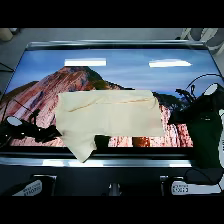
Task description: Fold the shirts.
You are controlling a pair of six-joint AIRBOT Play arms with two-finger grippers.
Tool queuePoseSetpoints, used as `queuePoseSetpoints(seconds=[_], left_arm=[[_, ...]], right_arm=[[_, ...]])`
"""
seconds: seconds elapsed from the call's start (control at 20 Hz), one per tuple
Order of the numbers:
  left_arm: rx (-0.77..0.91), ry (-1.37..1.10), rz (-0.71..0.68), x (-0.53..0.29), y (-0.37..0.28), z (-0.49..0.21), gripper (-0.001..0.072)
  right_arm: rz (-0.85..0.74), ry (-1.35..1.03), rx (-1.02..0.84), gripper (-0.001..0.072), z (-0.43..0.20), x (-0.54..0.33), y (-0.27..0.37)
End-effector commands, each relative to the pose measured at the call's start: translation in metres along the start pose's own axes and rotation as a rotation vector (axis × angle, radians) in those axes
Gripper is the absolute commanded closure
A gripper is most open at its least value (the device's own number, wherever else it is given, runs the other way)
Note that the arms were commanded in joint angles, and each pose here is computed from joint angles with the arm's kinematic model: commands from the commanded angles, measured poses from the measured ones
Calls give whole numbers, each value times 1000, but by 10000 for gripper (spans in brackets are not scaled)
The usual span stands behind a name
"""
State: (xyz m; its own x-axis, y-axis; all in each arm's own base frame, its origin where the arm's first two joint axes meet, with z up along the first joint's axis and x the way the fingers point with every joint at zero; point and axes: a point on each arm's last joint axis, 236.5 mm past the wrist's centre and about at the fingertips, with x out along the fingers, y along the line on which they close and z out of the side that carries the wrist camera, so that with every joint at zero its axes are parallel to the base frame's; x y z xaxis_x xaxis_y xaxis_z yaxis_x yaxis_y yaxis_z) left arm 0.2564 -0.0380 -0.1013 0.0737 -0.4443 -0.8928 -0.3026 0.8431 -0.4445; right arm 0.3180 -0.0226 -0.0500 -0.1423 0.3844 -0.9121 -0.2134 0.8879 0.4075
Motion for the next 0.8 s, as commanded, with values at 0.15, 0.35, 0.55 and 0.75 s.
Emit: queuePoseSetpoints(seconds=[0.15,0.35,0.55,0.75], left_arm=[[-6,-113,14,12,-2,27,482],[-1,-132,10,7,-5,31,686],[10,-132,3,3,-9,29,685],[10,-146,-8,-1,-14,30,685]], right_arm=[[78,58,2,205,-33,37,15],[154,-25,47,205,-22,61,29],[148,-63,91,224,-18,75,25],[166,-88,129,607,-10,79,25]])
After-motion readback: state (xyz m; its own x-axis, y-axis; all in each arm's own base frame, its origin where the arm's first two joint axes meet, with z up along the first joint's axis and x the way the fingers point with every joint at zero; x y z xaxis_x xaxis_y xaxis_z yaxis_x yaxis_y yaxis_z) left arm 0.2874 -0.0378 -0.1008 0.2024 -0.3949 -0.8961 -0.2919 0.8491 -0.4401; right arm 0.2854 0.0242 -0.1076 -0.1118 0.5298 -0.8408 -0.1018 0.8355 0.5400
